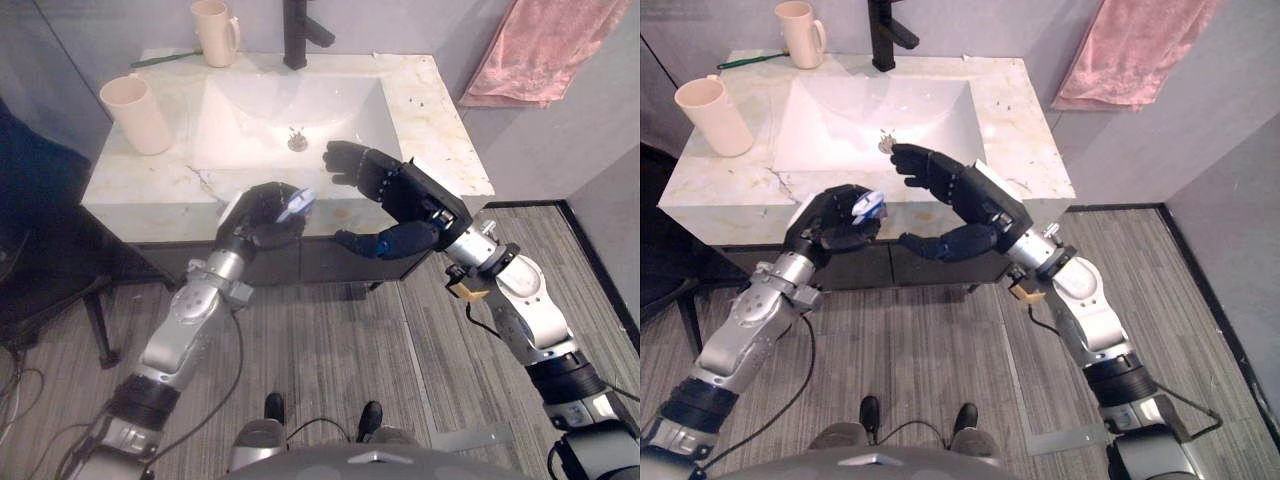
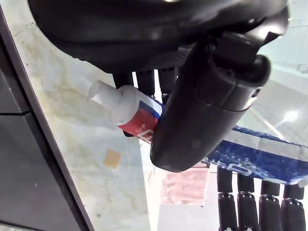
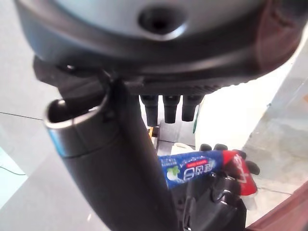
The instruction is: Organize the bathroom.
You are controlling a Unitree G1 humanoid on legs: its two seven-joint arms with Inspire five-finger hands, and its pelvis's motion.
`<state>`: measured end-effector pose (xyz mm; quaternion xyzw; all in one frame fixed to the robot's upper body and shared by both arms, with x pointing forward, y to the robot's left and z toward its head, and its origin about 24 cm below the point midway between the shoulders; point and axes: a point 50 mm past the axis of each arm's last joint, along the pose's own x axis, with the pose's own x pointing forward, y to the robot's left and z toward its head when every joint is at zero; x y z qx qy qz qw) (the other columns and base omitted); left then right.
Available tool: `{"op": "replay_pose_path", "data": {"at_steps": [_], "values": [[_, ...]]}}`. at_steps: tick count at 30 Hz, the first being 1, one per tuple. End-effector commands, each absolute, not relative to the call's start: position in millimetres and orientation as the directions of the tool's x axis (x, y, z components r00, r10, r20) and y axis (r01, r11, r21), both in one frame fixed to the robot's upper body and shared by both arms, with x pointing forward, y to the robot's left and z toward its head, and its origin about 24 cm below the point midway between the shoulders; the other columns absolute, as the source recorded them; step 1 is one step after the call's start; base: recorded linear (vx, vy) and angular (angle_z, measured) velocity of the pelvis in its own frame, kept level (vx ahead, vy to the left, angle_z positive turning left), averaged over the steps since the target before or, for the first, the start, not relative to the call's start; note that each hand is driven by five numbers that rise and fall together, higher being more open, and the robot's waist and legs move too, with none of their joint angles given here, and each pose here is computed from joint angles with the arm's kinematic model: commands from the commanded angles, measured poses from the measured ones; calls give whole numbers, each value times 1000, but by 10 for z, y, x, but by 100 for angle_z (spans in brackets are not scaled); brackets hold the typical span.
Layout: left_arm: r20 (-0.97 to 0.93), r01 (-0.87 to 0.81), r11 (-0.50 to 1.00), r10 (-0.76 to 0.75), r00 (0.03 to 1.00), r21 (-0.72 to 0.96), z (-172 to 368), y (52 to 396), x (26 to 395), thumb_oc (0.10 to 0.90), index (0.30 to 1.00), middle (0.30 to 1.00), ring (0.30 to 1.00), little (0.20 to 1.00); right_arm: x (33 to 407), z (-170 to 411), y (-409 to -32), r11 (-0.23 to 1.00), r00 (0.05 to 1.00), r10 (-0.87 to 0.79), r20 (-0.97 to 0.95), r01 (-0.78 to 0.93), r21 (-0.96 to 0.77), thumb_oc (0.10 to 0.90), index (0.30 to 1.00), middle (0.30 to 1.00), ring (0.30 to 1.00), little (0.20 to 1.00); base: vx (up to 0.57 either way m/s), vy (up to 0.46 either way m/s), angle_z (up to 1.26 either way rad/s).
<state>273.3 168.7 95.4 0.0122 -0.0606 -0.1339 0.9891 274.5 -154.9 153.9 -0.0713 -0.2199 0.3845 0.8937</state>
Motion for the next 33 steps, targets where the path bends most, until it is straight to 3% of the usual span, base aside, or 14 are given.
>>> {"op": "replay_pose_path", "data": {"at_steps": [1,22,23,25,30,33], "values": [[502,375,926,-346,793,47,1770,1442,2839,400,300,300,300,300,2852,2003,-1491,687,476,709,520,-632,-358,800,900,900,900,900,0,0,0],[481,406,914,-364,798,18,1736,1414,2872,400,300,300,300,300,2921,1812,-1355,631,470,752,462,-715,-300,800,900,900,900,900,0,0,0],[480,406,914,-364,799,16,1725,1409,2873,400,300,300,300,300,2927,1805,-1348,631,472,753,458,-716,-299,685,728,728,728,728,0,0,0],[477,408,913,-364,800,12,1721,1406,2877,400,300,300,300,300,2931,1802,-1340,630,471,753,459,-718,-296,620,629,629,629,629,0,0,0],[473,409,913,-364,803,8,1713,1409,2882,400,300,300,300,300,2941,1801,-1329,629,471,752,461,-723,-286,638,658,658,658,658,0,0,0],[470,405,914,-357,807,0,1716,1400,2888,400,300,300,300,300,2957,1794,-1321,631,472,747,469,-724,-277,587,580,580,580,580,0,0,0]]}}
